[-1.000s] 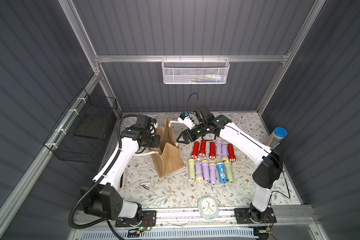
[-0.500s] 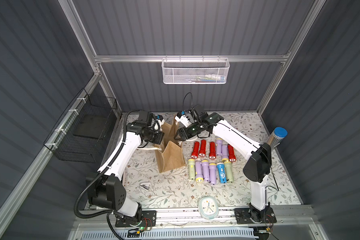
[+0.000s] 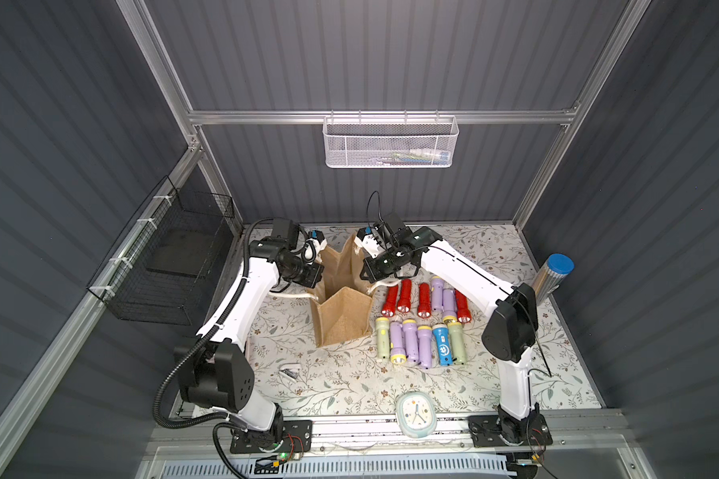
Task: Put the flashlights into the tote bags
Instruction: Adjust the canvas bag at the center of the board.
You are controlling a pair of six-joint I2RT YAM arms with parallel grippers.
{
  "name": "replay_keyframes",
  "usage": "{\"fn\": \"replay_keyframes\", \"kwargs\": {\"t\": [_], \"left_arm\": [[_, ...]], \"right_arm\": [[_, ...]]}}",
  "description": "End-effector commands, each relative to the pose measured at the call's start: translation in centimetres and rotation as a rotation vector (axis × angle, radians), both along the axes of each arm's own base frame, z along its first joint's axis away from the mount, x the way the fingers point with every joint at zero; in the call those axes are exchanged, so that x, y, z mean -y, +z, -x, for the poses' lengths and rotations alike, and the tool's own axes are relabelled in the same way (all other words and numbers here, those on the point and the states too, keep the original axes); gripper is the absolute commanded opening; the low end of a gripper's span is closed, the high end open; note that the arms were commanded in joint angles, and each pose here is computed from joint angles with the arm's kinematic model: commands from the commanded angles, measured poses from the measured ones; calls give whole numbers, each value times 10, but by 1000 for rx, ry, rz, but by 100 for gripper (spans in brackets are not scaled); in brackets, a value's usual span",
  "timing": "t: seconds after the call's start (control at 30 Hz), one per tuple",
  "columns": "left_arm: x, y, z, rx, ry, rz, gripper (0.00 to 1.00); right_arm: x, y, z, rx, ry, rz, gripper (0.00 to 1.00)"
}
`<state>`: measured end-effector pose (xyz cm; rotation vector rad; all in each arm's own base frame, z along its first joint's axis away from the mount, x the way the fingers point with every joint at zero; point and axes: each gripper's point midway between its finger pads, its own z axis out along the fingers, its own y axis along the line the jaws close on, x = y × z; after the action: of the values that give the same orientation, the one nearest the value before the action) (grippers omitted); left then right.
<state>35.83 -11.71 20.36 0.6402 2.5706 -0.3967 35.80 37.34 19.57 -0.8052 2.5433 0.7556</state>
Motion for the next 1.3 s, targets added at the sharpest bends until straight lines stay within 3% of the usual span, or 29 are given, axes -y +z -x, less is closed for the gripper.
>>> {"fn": "replay_keyframes", "kwargs": {"t": [0.0, 0.2, 0.37, 0.47, 0.6, 0.83, 1.03, 1.27], "left_arm": [[-41, 0, -5, -40, 137, -44, 0], [-90, -11, -19, -55, 334, -134, 1], [-112, -24, -29, -85, 398, -237, 1], [-107, -20, -40, -77, 393, -203, 4], [-73, 0, -48, -48, 288, -25, 10], [-41, 15, -25, -34, 172, 114, 28], [-27, 22, -3, -23, 166, 176, 40], [-20, 36, 2, 1, 177, 235, 50]], "right_arm": [[25, 9, 5, 11, -73, 55, 0], [38, 14, 6, -35, -169, 0, 0], [46, 13, 11, -50, -208, -15, 1], [43, 8, 15, -77, -209, -41, 23], [28, 8, 19, -121, -160, -103, 51], [25, 37, 10, -22, -130, -139, 68], [27, 63, 6, 58, -106, -178, 78], [37, 102, 6, 136, -89, -277, 91]]}}
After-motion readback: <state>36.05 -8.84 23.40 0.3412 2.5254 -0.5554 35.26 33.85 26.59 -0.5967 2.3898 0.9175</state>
